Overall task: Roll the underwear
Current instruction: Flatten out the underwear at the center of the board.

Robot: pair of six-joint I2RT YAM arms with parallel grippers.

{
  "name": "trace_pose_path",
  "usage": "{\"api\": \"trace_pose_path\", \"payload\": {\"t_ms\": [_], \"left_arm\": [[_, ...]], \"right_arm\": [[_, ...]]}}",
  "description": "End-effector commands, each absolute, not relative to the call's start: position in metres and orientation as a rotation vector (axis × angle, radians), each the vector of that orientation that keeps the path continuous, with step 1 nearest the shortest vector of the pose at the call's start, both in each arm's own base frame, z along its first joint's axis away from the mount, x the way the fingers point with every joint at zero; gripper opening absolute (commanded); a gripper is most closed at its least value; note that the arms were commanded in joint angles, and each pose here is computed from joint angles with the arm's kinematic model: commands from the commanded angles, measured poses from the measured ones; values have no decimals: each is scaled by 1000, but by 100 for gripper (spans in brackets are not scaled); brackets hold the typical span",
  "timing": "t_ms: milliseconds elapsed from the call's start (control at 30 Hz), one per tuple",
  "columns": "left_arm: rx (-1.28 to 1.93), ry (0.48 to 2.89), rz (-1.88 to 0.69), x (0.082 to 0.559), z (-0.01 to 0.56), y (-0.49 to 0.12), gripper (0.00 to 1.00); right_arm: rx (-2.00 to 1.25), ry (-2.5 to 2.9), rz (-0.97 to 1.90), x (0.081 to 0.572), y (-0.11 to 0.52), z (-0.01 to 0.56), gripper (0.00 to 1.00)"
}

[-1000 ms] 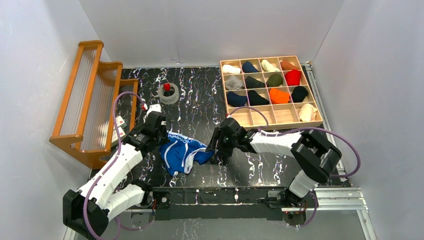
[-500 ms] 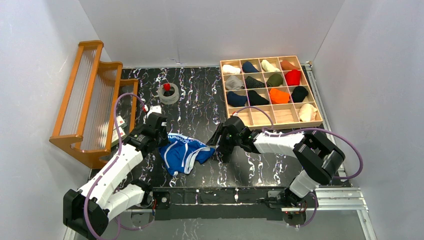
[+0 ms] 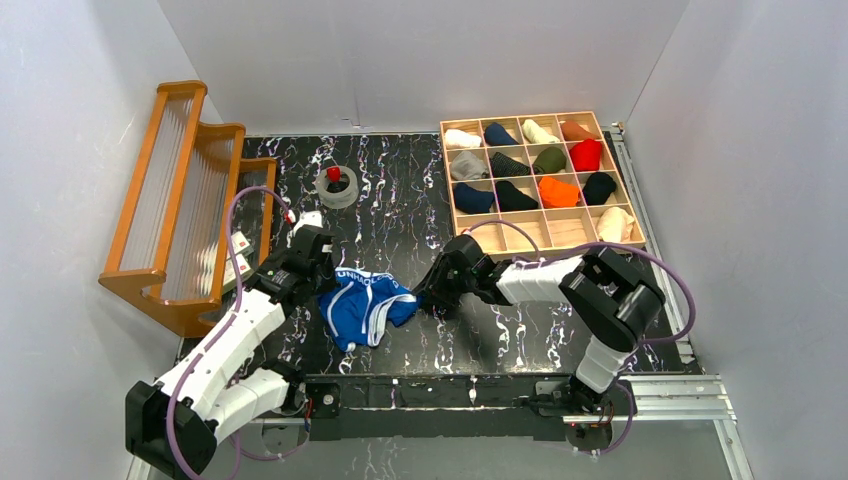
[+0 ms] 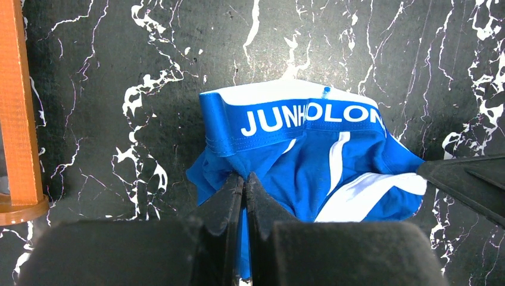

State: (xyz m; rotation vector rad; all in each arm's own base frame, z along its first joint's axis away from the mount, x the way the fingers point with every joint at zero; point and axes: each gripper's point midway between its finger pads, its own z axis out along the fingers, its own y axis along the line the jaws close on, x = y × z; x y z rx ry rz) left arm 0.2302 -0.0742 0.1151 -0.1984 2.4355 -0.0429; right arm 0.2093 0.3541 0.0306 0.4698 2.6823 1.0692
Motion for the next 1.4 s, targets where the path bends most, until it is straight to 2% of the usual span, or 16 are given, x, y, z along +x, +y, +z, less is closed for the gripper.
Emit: {"api": "trace_pose_path", "payload": {"t_ms": [0, 67, 233, 367, 633, 800, 867, 900, 933, 967, 1000, 1033, 1133, 1200, 1267, 1367], "left_arm": [[-201, 2433, -39, 225, 115, -70, 0], [-205, 2428, -41, 225, 116, -70, 0], [-214, 2413, -45, 226, 120, -69, 0], [-250, 2350, -68, 228, 138, -67, 0], [-345, 2242, -232, 219, 187, -74, 0], [-440, 2302, -349, 200, 168, -85, 0], [-485, 2361, -341, 196, 142, -87, 0], [-501, 2387, -337, 196, 129, -89, 0], [-505, 2405, -325, 196, 116, -90, 6], [-510, 2404, -308, 199, 110, -89, 17], [-507, 2399, -284, 203, 105, -86, 28], [-500, 2390, -261, 206, 104, -84, 37], [-479, 2356, -164, 216, 114, -72, 81], [-457, 2343, -109, 222, 119, -67, 92], [-418, 2346, -65, 228, 123, -64, 98], [-354, 2391, -6, 237, 118, -64, 98]], "right_arm": [[478, 2752, 924, 206, 341, -2, 30], [401, 2715, 920, 214, 343, 9, 16], [56, 2555, 987, 240, 361, 67, 1], [-202, 2426, 984, 246, 363, 116, 1], [-541, 2216, 1032, 223, 346, 186, 1], [-673, 2229, 1103, 190, 333, 187, 2], [-728, 2296, 1154, 172, 330, 168, 9], [-708, 2355, 1125, 171, 326, 153, 23], [-652, 2425, 1056, 175, 320, 138, 40], [-614, 2478, 986, 180, 315, 126, 57], [-578, 2496, 912, 189, 311, 122, 65], [-543, 2513, 843, 199, 307, 120, 67], [-478, 2496, 783, 224, 304, 128, 76], [-401, 2506, 783, 236, 300, 130, 77], [-329, 2543, 783, 239, 297, 124, 77], [-262, 2623, 749, 237, 292, 105, 78]]}}
